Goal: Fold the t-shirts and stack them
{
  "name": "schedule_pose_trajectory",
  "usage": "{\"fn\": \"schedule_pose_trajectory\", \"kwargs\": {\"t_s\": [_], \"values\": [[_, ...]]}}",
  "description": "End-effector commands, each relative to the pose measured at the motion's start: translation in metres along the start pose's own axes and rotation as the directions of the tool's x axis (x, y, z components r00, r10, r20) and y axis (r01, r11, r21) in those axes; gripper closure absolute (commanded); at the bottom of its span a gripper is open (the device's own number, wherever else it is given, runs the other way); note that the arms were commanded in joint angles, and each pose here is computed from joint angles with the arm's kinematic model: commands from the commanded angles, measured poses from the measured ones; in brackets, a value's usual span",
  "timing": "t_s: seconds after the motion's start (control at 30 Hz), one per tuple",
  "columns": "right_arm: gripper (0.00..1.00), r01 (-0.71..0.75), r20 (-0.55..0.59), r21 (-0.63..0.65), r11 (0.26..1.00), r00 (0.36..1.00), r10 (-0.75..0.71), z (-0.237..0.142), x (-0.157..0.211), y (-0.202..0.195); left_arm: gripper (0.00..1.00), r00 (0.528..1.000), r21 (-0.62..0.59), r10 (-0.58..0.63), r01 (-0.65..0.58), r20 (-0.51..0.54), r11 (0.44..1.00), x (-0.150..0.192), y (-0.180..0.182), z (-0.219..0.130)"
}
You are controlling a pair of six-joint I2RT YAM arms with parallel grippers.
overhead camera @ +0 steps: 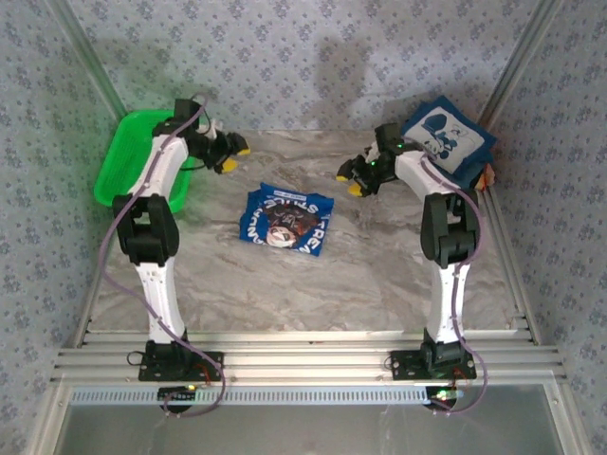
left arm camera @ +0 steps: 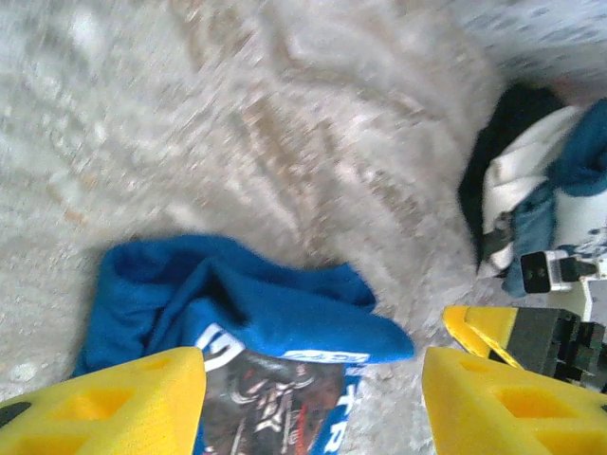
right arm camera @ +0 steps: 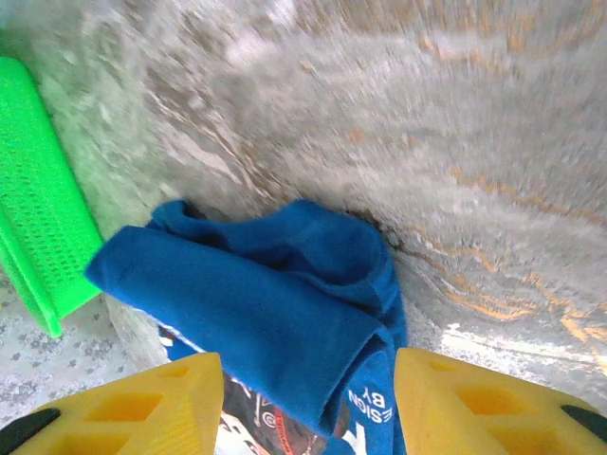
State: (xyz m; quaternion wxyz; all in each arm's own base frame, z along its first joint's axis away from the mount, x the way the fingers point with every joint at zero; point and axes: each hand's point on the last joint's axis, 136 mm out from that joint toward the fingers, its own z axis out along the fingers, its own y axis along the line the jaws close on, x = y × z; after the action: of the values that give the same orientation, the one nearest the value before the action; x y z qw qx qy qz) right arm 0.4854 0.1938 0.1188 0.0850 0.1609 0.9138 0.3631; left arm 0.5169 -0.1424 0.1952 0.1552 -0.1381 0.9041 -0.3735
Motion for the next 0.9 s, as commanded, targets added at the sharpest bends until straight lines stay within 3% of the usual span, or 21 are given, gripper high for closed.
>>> {"fn": "schedule_pose_trajectory", "kwargs": {"t_s": [0.0,0.13,0.27,0.43,0.63,0.73,0.87], "values": [[0.47,0.091,0.025,-0.004,0.996,0.996,-0.09,-0.037,0.017,0.027,0.39,0.998,-0.015,0.052,-0.052,0.032,0.999,0.017,-0.025,-0.032],[0.48,0.108,-0.017,-0.002,0.994,0.994,-0.108,-0.033,0.052,0.023,0.37,0.997,0.017,0.074,-0.074,0.02,0.997,0.05,-0.026,-0.023],[0.49,0.116,-0.079,0.01,0.993,0.99,-0.115,-0.009,0.078,0.011,0.38,0.998,-0.037,0.061,-0.062,-0.034,0.997,0.069,0.003,0.005],[0.49,0.138,-0.114,0.04,0.99,0.985,-0.133,0.009,0.096,0.007,0.38,0.988,-0.108,0.139,-0.145,-0.06,0.984,0.064,0.023,0.028],[0.49,0.158,-0.116,0.031,0.987,0.981,-0.153,0.024,0.109,0.012,0.41,0.965,-0.159,0.193,-0.222,-0.18,0.962,0.078,0.034,0.055],[0.49,0.163,-0.127,0.044,0.986,0.98,-0.156,0.035,0.112,0.011,0.42,0.956,-0.299,0.171,-0.24,-0.239,0.924,0.086,0.063,0.062],[0.49,0.169,-0.133,0.032,0.985,0.978,-0.163,0.045,0.114,0.016,0.42,0.956,-0.322,0.192,-0.258,-0.222,0.911,0.082,0.071,0.073]]}}
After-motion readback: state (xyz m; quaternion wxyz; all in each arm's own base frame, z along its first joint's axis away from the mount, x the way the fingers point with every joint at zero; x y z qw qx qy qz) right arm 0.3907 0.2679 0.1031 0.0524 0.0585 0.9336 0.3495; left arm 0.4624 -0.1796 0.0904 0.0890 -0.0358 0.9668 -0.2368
